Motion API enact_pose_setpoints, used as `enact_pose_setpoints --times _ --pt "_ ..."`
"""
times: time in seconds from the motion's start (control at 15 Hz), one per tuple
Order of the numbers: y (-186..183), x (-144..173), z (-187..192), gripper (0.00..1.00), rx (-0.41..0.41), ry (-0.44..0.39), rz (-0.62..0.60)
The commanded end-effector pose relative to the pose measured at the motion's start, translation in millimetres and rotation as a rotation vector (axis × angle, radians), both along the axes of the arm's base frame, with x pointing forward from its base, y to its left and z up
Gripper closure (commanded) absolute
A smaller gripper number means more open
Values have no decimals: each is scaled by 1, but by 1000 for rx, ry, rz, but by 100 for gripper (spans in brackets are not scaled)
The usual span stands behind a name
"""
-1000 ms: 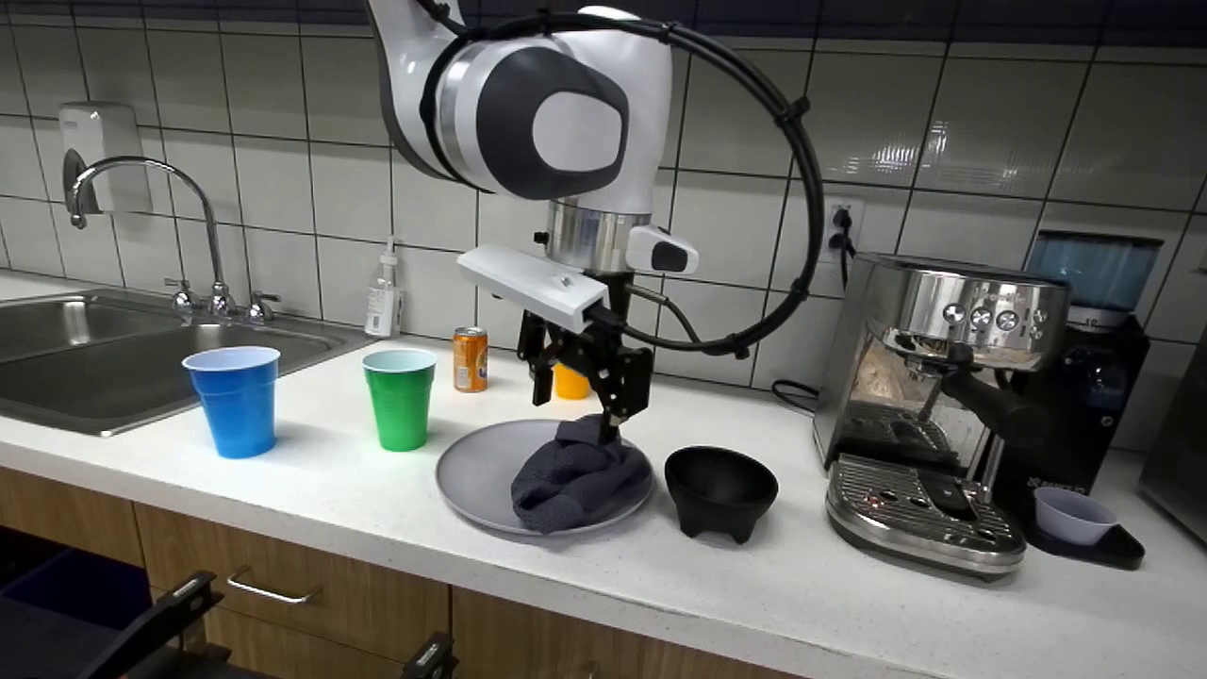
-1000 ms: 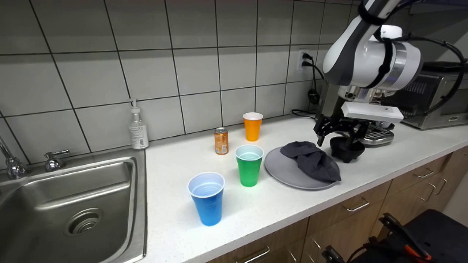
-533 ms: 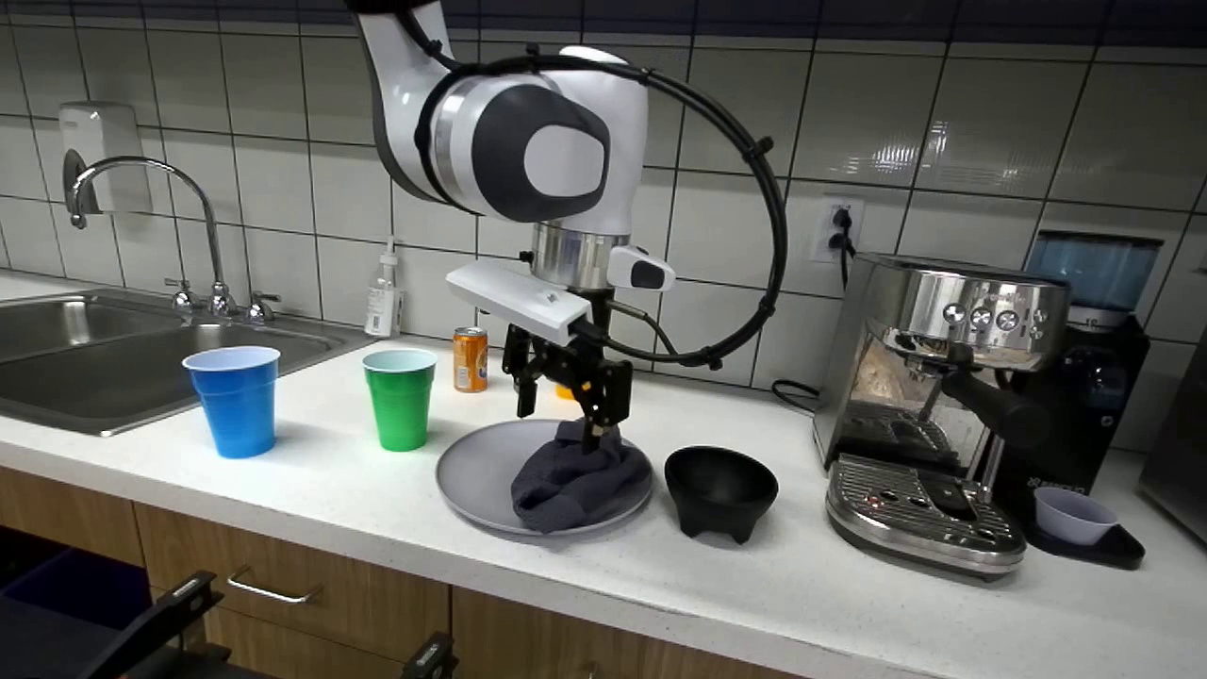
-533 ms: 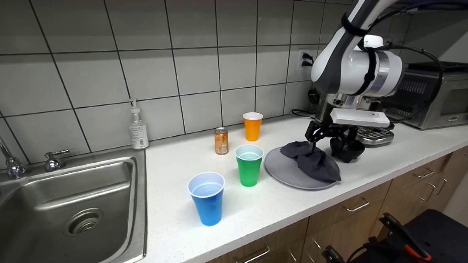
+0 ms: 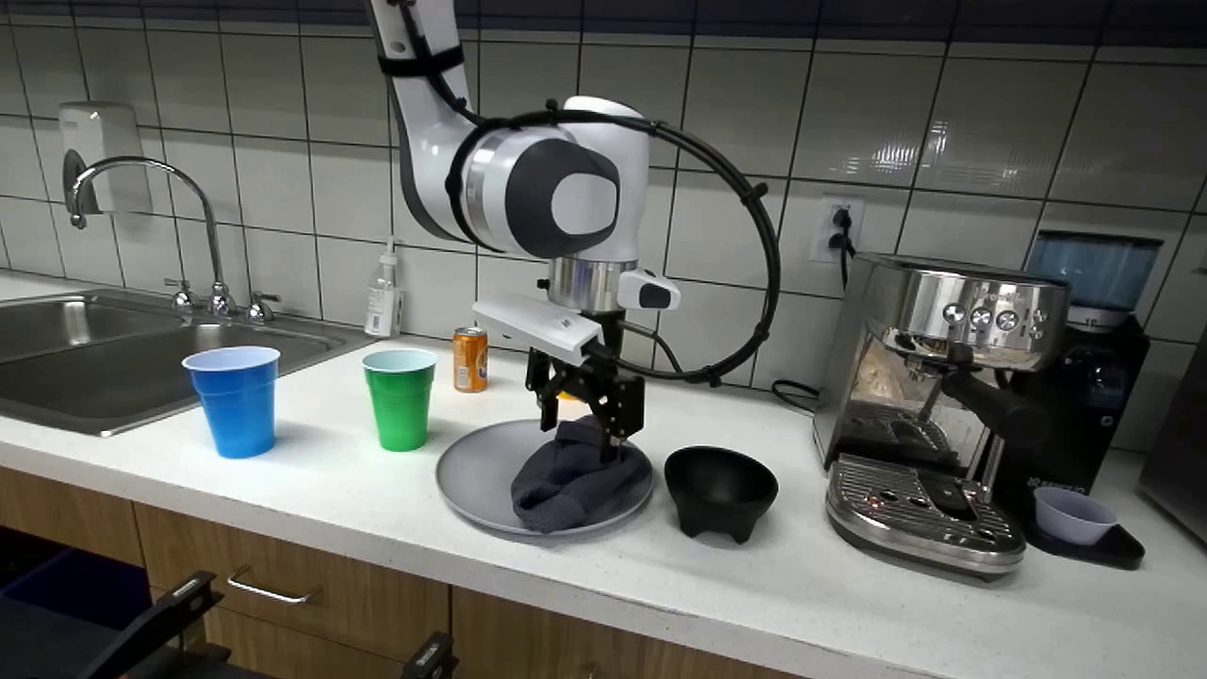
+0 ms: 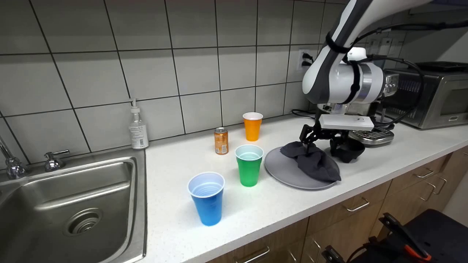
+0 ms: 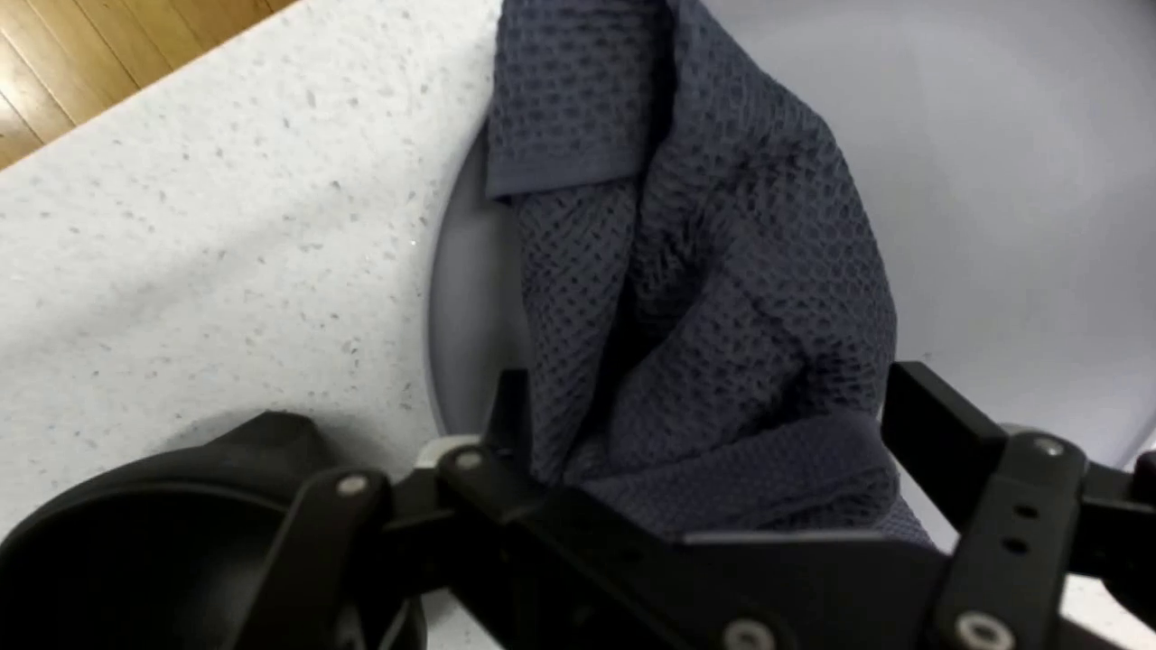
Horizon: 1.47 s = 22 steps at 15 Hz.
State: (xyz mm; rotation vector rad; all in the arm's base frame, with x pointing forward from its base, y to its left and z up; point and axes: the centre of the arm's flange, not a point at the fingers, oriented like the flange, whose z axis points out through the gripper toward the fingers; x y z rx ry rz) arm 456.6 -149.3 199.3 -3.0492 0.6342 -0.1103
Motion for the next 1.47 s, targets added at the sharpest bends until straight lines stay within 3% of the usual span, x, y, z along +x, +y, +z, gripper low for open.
enact_pose_setpoints --times 0.0,0.6,0.67,0.8,1.27,1.4 --pt "6 25 -14 0 -24 0 -18" --pt "7 43 -38 0 -23 28 -39" --pt "7 43 -39 25 -18 32 -37" --pt "7 43 -41 33 -19 35 -34" --pt "9 37 -31 88 -19 24 -23" --pt "10 34 -25 99 -20 17 -17"
